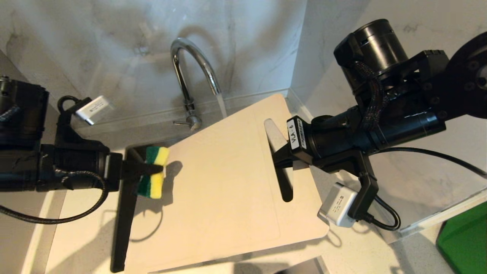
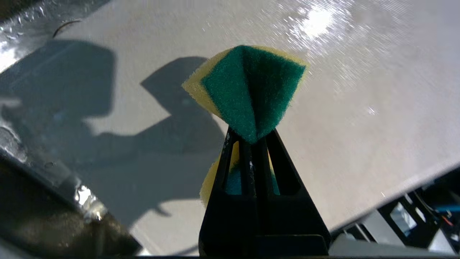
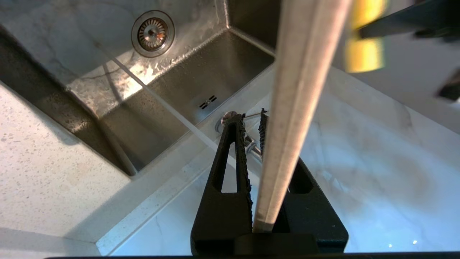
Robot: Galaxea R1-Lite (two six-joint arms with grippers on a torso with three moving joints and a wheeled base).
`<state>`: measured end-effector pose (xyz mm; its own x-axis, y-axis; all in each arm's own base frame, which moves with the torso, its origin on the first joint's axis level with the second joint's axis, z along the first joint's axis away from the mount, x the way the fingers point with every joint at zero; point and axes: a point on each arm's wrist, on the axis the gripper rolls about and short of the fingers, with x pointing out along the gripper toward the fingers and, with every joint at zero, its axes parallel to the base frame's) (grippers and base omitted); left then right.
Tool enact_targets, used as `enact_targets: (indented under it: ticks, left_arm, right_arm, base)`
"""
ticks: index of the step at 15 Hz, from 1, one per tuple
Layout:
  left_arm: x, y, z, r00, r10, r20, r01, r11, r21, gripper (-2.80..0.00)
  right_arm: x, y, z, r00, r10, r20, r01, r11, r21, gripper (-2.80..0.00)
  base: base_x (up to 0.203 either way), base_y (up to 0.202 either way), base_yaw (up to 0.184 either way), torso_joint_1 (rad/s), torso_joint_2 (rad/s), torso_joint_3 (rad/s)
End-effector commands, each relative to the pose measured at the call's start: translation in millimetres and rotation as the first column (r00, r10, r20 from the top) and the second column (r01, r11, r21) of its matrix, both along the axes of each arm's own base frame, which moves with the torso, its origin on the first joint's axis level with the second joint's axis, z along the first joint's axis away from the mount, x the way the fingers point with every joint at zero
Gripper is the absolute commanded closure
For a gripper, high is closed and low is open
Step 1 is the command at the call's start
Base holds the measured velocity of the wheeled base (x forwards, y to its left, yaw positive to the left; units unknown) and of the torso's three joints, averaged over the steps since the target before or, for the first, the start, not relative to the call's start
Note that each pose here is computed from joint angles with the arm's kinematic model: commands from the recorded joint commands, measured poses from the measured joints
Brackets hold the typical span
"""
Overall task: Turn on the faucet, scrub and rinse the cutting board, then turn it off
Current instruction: Scrub the cutting board underwater
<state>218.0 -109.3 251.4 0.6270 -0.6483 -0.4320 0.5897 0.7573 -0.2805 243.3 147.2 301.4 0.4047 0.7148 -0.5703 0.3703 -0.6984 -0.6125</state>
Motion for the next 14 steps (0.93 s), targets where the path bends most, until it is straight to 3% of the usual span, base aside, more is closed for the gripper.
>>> enact_targets:
  ticks: [1,4,9,14]
  left_arm:
    - [25.6,-15.3,-14.9,0.999,0.022,-0.04,-0.02,0.999,0.037,0.0]
    - [34.0,-33.5,-25.4,0.994,0.099,-0.043,-0.094,0.99,0.103,0.0]
    - [51.6,-44.0,-24.7,0.985,0.173,-0.017,-0.169,0.977,0.133,0.0]
    - [55.4,-17.3,-42.9,0.976,0.209,-0.065,-0.195,0.965,0.175,0.0]
  right_arm:
    - [-5.3,-3.2,4.4,1.0,0.0,0.01,0.0,1.0,0.007,0.0]
    - [-6.5,-3.4,3.5,1.0,-0.001,0.004,0.001,1.0,0.007,0.0]
    - [-5.6,-3.0,2.3,1.0,-0.002,0.001,0.002,1.0,0.004,0.0]
    - [-4.0,-2.0,-0.1,1.0,-0.002,0.006,0.002,1.0,0.007,0.0]
  base:
    - [0.0,0.0,0.0,0.0,0.0,0.0]
    - [0.0,0.0,0.0,0.0,0.0,0.0]
    - [0.0,0.0,0.0,0.0,0.0,0.0]
    - [0.0,0.0,0.0,0.0,0.0,0.0]
